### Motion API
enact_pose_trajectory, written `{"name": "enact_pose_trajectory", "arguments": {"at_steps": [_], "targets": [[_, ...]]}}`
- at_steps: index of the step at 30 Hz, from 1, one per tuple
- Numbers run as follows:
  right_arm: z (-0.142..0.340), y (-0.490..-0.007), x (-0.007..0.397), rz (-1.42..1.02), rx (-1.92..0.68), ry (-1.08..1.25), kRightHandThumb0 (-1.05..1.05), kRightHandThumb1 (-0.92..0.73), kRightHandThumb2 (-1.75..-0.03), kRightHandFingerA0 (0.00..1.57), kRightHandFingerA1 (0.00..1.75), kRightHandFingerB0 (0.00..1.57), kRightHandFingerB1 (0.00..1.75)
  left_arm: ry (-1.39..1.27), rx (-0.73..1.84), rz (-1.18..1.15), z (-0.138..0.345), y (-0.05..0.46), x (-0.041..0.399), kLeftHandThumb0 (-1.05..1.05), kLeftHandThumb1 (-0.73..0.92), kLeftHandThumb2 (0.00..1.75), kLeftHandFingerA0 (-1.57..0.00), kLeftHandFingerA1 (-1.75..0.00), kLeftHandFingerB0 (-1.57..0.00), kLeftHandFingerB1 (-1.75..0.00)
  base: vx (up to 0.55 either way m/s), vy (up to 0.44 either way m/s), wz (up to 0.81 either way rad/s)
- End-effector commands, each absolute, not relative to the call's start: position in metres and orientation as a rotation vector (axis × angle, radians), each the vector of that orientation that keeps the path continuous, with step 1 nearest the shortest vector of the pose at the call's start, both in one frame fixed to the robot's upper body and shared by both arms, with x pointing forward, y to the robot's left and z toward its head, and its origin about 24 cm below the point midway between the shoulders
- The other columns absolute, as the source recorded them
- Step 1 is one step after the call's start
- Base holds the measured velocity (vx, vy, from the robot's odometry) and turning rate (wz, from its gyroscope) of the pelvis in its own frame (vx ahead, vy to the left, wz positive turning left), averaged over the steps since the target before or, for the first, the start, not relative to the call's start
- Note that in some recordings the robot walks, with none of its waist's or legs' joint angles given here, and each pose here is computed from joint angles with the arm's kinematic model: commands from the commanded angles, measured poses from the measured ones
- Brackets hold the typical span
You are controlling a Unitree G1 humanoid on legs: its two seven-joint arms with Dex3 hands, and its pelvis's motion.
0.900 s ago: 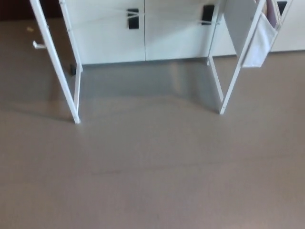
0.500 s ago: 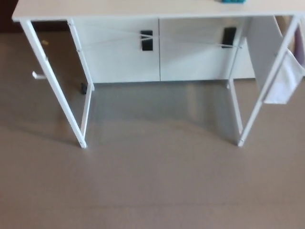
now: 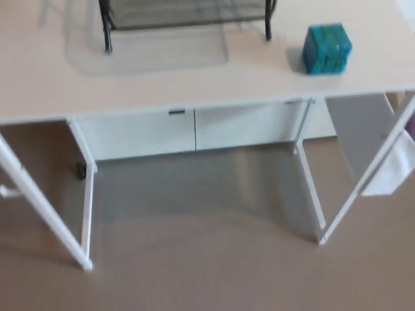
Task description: The robot walks towards a desk on which a file tray is kept in the middle and a cube is kept to its right. The robot lifts the cube using its right hand and places it on the file tray.
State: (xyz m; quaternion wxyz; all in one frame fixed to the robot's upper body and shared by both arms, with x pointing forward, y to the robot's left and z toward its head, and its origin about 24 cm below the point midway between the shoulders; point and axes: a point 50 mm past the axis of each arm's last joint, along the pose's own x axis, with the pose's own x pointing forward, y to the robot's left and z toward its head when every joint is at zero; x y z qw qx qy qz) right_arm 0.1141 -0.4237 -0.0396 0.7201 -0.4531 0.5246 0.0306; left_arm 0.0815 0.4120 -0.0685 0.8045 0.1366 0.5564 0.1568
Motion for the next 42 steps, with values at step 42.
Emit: {"name": "enact_pose_trajectory", "arguments": {"at_steps": [42], "targets": [[-0.038,-0.432,0.103,0.055,-1.095,1.212,-0.9,-0.6,-1.05,0.02,0.4,0.02,0.17,1.164,0.272,0.4,-0.063,0.419,0.077,-1.05,0.86,0.65,-0.18,-1.07,-0.09,-0.83,0.19,0.034,0.0]]}}
